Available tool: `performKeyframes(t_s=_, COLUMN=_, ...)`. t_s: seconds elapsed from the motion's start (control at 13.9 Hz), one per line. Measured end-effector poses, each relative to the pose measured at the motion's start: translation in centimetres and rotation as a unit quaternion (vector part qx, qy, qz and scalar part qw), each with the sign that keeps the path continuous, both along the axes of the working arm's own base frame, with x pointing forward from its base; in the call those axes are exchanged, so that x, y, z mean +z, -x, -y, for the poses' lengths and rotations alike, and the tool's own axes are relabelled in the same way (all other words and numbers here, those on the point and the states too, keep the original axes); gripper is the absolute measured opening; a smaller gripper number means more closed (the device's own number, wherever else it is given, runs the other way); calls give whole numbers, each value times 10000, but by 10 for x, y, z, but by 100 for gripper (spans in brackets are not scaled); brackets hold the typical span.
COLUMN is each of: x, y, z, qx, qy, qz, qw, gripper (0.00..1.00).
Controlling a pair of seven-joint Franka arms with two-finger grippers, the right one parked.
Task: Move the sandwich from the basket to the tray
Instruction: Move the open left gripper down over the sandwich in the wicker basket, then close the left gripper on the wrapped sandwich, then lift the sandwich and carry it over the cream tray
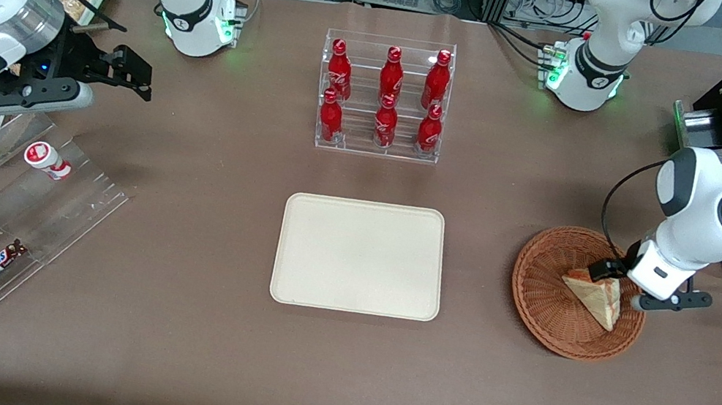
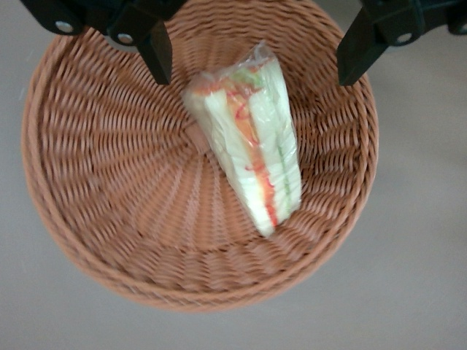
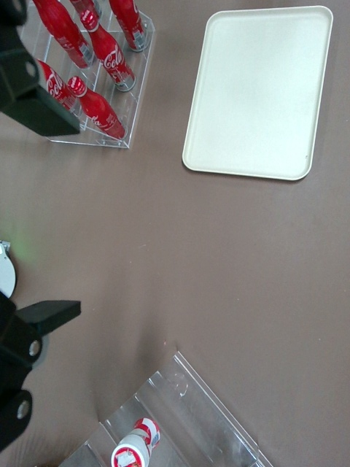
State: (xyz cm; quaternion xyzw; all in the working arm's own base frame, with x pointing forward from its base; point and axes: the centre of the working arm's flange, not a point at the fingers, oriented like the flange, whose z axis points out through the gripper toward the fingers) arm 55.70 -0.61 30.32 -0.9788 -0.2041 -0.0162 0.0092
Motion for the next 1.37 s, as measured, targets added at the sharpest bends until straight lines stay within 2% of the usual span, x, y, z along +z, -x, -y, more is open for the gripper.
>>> performKeyframes(t_s=0.07, x=-2, y=-1, z=0, qx=676, qy=22, qz=66, qw=9977, gripper=100)
performKeyframes(t_s=0.14, x=-7, y=-2, z=0, qx=1306, qy=44, qz=104, qw=9914, gripper=100)
performKeyframes(t_s=0.29, x=-23, y=-3, z=1, qx=2257, qy=78, qz=154, qw=9740, gripper=100)
performKeyframes(t_s=0.43, x=-41, y=-4, z=2, qx=2663, qy=69, qz=106, qw=9638, gripper=96)
performKeyframes(t_s=0.51, x=-48, y=-3, z=2, qx=2733, qy=60, qz=81, qw=9619, gripper=88)
performKeyframes(t_s=0.72, x=-43, y=-9, z=5, qx=2716, qy=69, qz=100, qw=9623, gripper=54)
performKeyframes(t_s=0.87, x=-24, y=-21, z=16, qx=2578, qy=23, qz=-39, qw=9662, gripper=36)
performKeyframes(t_s=1.01, x=11, y=-39, z=50, qx=2283, qy=-29, qz=-183, qw=9734, gripper=29)
performKeyframes(t_s=1.08, x=33, y=-49, z=80, qx=2059, qy=-34, qz=-181, qw=9784, gripper=26)
performKeyframes(t_s=1.23, x=54, y=-56, z=145, qx=1600, qy=12, qz=-68, qw=9871, gripper=24)
performKeyframes(t_s=1.37, x=47, y=-51, z=223, qx=1147, qy=32, qz=-19, qw=9934, gripper=22)
